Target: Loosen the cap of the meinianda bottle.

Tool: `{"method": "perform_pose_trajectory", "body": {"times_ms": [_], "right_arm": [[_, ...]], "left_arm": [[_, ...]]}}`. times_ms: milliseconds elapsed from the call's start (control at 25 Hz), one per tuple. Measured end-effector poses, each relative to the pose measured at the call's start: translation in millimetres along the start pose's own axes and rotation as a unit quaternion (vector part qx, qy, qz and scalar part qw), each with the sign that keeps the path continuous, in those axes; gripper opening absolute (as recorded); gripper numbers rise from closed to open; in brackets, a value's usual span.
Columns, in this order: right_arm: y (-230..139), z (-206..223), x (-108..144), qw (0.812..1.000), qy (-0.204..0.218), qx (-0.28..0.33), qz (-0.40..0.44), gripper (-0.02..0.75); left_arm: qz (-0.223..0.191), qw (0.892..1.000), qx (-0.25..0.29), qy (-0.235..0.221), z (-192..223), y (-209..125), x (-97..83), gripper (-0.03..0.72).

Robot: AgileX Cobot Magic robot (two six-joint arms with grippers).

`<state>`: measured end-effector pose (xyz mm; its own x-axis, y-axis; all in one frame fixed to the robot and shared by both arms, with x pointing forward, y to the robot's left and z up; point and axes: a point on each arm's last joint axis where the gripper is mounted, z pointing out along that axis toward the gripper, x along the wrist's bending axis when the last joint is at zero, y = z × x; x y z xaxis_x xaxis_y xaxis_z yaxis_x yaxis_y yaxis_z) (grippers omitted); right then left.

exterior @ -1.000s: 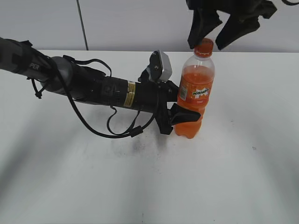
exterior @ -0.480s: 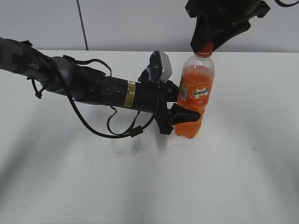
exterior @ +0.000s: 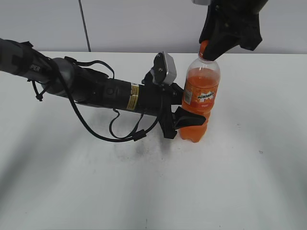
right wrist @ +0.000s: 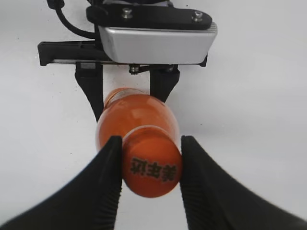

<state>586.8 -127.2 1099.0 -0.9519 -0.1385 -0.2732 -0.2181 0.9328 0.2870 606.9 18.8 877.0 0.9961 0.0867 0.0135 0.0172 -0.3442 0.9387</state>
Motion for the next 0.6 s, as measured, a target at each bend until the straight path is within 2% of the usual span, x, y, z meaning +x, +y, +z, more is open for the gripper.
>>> {"method": "perform_pose_trajectory", "body": {"times_ms": [160,200,360,400,480,600], "right_arm": [[0,0,0,1.000,0.001,-0.002,-0.009,0.278],[0,0,0,1.000,0.001,-0.002,-0.004,0.305],[2,-3,1,0.999,-0.004,-0.006,0.033,0.538],[2,-6,1,0.999,-0.007,-0.008,0.044,0.570],[4,-14,3,0.997,-0.015,-0.015,0.069,0.586],[7,-28,6,0.988,-0.028,-0.024,0.151,0.547]], "left_arm": [[0.002,1.000,0.000,-0.001,0,0,-0.2,0.393],[0.002,1.000,0.000,-0.001,0,0,-0.2,0.393],[0.001,1.000,0.000,0.000,0,0,-0.1,0.393],[0.001,1.000,0.000,0.000,0,0,-0.1,0.393],[0.001,1.000,0.000,0.000,0,0,-0.1,0.393],[0.001,1.000,0.000,-0.001,0,0,-0.2,0.393]]}}
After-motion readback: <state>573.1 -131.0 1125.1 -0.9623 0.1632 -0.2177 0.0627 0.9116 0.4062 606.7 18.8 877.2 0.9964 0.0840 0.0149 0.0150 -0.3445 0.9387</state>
